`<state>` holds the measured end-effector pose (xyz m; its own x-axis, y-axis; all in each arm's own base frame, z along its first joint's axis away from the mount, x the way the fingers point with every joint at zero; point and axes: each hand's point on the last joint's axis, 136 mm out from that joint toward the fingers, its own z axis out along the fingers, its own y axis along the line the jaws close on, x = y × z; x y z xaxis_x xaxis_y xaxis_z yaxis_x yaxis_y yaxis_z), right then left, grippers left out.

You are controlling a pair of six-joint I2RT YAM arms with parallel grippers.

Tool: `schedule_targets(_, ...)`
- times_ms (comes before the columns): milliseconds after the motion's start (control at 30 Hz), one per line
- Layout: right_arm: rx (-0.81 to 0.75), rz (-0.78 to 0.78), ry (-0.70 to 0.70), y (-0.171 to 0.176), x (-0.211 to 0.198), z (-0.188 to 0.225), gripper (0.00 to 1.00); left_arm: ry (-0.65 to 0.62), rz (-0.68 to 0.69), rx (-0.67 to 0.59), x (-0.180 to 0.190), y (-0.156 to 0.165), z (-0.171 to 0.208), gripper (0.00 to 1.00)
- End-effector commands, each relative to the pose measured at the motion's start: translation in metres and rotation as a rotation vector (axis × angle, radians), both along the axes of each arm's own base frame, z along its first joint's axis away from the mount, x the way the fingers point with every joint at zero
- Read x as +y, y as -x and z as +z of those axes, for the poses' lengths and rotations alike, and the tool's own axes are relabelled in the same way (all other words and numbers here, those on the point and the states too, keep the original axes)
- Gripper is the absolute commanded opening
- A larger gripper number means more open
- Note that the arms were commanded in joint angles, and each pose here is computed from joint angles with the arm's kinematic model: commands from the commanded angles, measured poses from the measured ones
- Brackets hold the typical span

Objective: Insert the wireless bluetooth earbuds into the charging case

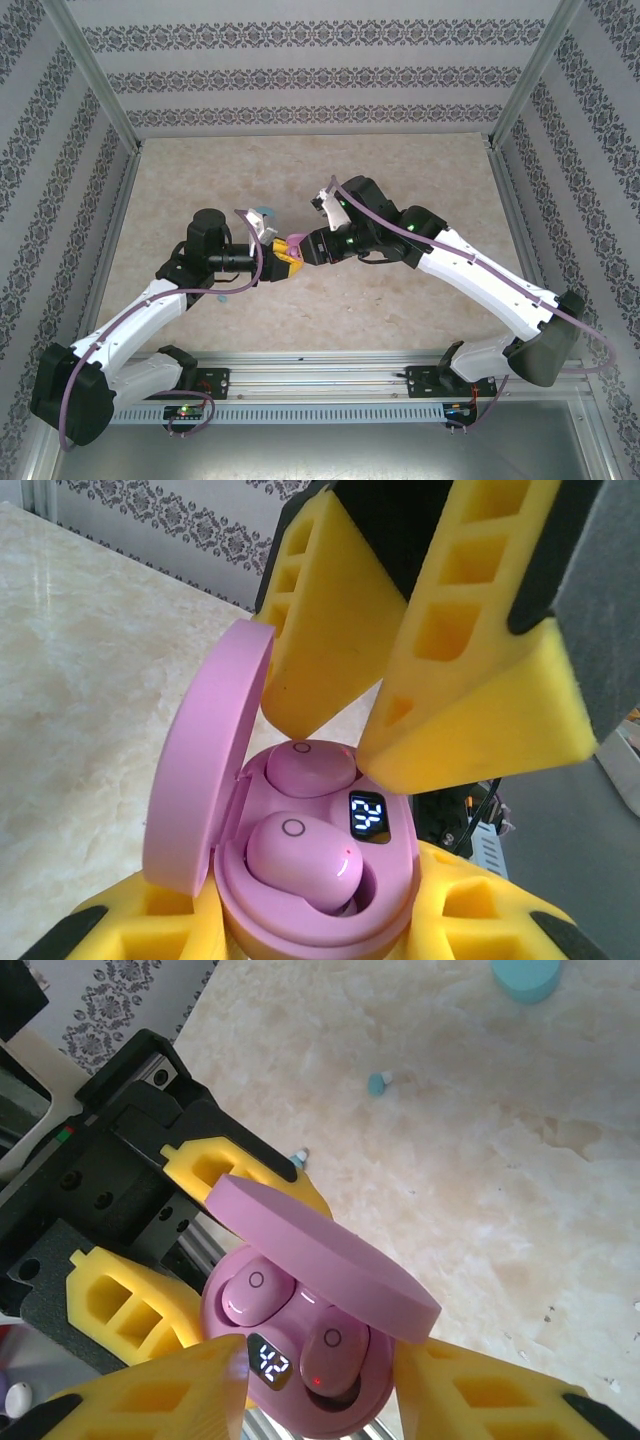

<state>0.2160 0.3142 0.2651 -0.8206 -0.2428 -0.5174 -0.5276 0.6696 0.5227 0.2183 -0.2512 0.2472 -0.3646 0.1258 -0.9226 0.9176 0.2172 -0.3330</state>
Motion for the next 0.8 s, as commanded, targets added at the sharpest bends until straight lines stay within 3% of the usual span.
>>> schedule_targets(0,-0.015,-0.066,0.0,-0.006,-0.012,0.01,0.45,0.041,-0.046,-0.101,-0.004,0.005,0.02,0.13)
schedule_targets(433,-0.053,-0.219,-0.16,-0.012,-0.029,0.047,0.47,0.044,-0.039,-0.112,-0.004,0.002,0.023,0.13)
schedule_targets(767,0.062,-0.387,-0.23,-0.04,-0.037,0.027,0.54,0.052,-0.017,-0.166,-0.005,-0.006,0.027,0.14)
